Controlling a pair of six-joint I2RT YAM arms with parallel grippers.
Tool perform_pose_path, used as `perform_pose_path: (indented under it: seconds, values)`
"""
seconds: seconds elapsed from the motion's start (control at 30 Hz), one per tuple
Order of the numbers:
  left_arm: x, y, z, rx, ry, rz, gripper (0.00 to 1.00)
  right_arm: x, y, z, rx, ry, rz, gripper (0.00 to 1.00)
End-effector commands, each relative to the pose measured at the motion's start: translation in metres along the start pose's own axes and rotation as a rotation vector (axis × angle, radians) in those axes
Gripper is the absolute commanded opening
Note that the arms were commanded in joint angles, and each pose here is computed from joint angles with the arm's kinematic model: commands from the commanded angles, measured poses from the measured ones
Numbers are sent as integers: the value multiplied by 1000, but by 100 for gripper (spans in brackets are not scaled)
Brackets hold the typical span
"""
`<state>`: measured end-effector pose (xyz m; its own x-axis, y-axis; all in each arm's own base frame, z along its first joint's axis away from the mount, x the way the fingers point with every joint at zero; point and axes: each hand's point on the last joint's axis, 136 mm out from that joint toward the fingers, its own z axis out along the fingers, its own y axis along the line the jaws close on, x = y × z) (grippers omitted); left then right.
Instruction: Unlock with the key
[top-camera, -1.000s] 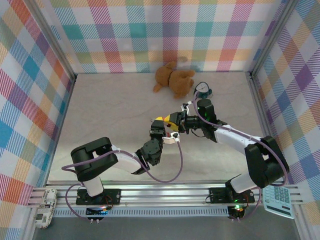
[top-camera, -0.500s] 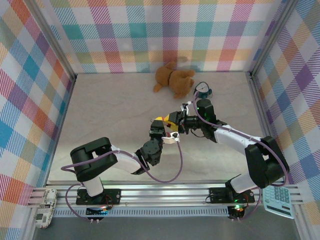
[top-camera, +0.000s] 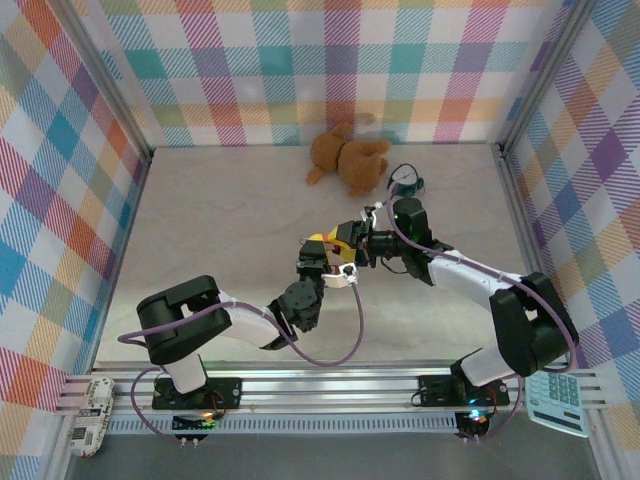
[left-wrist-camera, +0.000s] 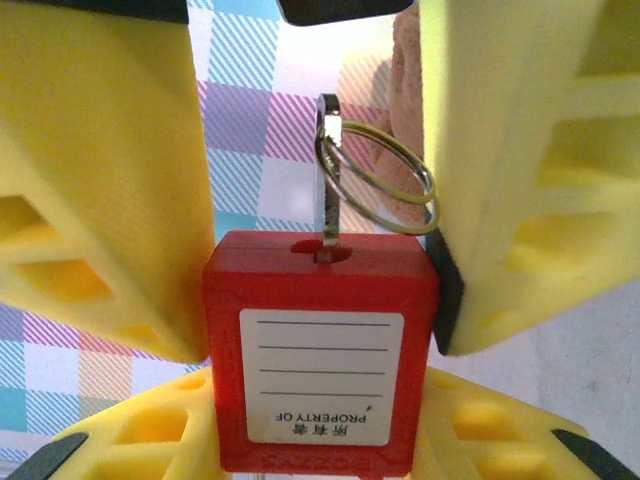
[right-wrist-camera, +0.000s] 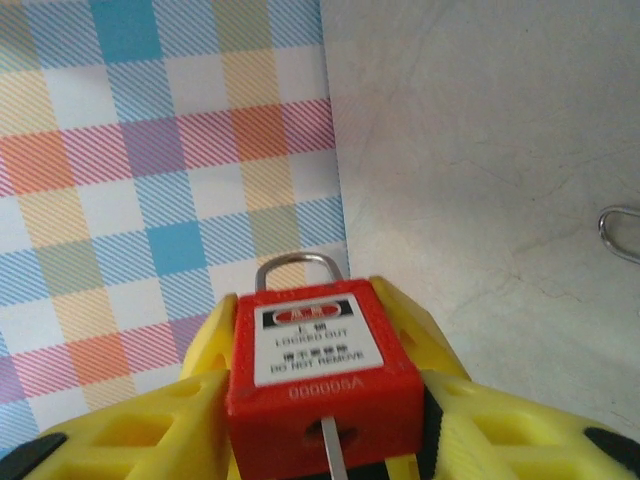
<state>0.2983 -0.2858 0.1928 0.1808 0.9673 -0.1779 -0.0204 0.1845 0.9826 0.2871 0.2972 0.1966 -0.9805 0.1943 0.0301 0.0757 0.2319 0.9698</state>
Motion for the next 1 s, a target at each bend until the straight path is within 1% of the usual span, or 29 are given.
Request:
perform_pose_path:
  seconds: [0.0, 0.13, 0.33, 0.43, 0.47, 0.53, 0.67, 0.77, 0.87, 0.97]
  values:
    - [-8, 13, -7, -26, -54, -68, 11, -11, 21, -8, -51, -55, -66, 52]
    - [-10, 15, -7, -31, -54, -70, 11, -10, 25, -6, -64, -44, -66, 52]
    - [-15, 17, -4, -36, -62, -79, 11, -5, 22, -5, -52, -37, -68, 50]
    - [-17, 15, -3, -33, -62, -77, 14, -7, 18, -4, -47, -49, -62, 47]
    - [-17, 13, -3, -30, -60, -79, 15, -7, 20, -4, -52, -48, -67, 46]
    - [-16, 11, -3, -26, -57, -78, 15, -7, 23, -2, -63, -44, -68, 40]
    - [-16, 9, -2, -24, -52, -71, 16, -6, 30, 2, -76, -26, -83, 33]
    - [-16, 9, -2, -25, -51, -73, 17, -5, 33, 2, -80, -18, -90, 35]
    - [-16, 9, -2, -24, -52, -71, 16, -3, 37, 2, -88, -3, -99, 47]
    - [-17, 9, -1, -24, -54, -73, 16, 0, 37, 3, -84, 5, -106, 49]
